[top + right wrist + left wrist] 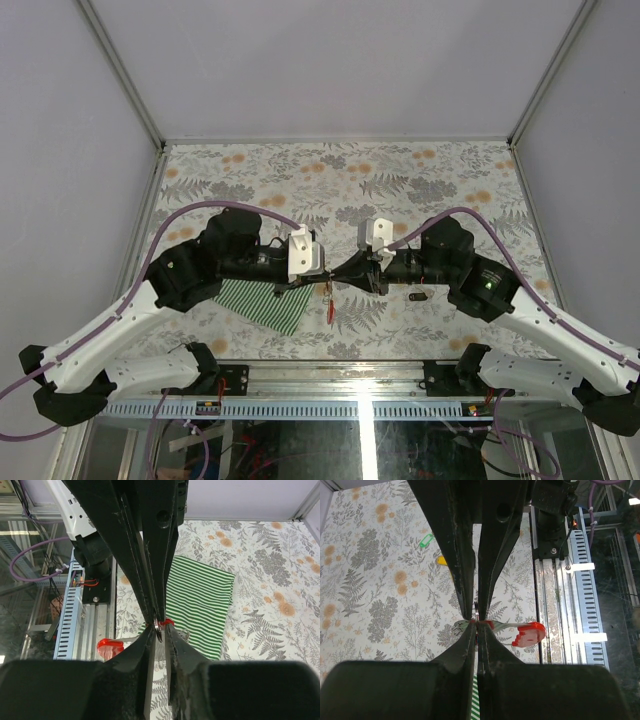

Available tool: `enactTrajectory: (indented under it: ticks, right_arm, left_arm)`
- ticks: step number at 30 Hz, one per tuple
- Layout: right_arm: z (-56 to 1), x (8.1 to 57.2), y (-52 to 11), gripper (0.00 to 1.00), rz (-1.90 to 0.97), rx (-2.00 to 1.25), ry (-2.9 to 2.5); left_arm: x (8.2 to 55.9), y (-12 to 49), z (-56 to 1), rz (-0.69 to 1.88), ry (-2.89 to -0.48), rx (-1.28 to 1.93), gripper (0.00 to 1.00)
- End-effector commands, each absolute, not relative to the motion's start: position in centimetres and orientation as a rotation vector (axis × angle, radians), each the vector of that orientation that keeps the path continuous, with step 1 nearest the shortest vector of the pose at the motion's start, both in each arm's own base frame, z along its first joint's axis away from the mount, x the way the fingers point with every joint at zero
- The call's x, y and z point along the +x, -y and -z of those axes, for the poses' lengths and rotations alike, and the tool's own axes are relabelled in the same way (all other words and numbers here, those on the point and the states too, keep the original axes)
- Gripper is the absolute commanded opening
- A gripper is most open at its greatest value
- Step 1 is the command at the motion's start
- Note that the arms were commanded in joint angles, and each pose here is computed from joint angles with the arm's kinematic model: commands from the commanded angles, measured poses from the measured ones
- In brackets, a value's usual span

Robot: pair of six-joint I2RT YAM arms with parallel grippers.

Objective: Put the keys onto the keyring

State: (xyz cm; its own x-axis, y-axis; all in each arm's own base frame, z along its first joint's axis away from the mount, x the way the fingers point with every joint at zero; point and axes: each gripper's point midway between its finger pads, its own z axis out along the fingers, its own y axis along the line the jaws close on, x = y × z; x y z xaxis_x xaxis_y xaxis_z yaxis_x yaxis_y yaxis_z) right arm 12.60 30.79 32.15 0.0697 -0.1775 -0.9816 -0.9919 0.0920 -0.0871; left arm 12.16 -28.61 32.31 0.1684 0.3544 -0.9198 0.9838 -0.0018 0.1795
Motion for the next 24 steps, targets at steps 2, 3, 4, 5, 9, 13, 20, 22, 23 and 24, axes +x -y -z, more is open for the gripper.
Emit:
enactTrajectory:
  ticks: [2, 3, 4, 5, 9, 13, 20, 22, 23, 24]
  right_arm:
    - [-34.6, 12.8, -31.1, 0.09, -0.983, -1.277, -1.253]
    - [-34.7, 12.8, -31.1, 0.05, -0.985, -1.278, -1.253]
    - [-34.9, 12.7, -31.0, 0.03, -0.985, -1.278, -1.249]
    - [-35.0, 12.6, -30.9, 0.00, -0.985, -1.279, -1.240]
    - [-36.3, 11.8, -30.4, 0.00, -1.000, -1.277, -1.174]
    - [-37.5, 11.1, -29.9, 0.00, -1.010, -1.270, -1.119]
    - [-38.6, 10.0, -29.6, 0.00, -1.050, -1.271, -1.060]
    - [-38.8, 9.7, -29.6, 0.00, -1.062, -1.268, -1.047]
    - [-38.9, 9.6, -29.6, 0.00, -1.067, -1.268, -1.039]
    - [-39.0, 9.6, -29.5, 0.00, -1.069, -1.267, -1.034]
  left_arm:
    - [11.8, 28.8, -34.3, 0.865, -1.254, 1.523, 0.00]
    - [11.7, 28.8, -34.3, 0.863, -1.251, 1.522, 0.00]
    - [11.7, 28.7, -34.4, 0.861, -1.247, 1.522, 0.00]
    - [11.7, 28.7, -34.4, 0.857, -1.243, 1.523, 0.01]
    - [11.4, 28.4, -35.2, 0.863, -1.200, 1.498, 0.17]
    - [10.6, 28.1, -36.0, 0.890, -1.129, 1.446, 0.28]
    - [9.6, 27.7, -38.1, 0.945, -1.005, 1.325, 0.29]
    - [9.6, 27.7, -38.4, 0.957, -0.992, 1.302, 0.28]
    - [9.5, 27.8, -38.6, 0.965, -0.987, 1.291, 0.28]
    - [9.5, 27.7, -38.8, 0.969, -0.979, 1.277, 0.28]
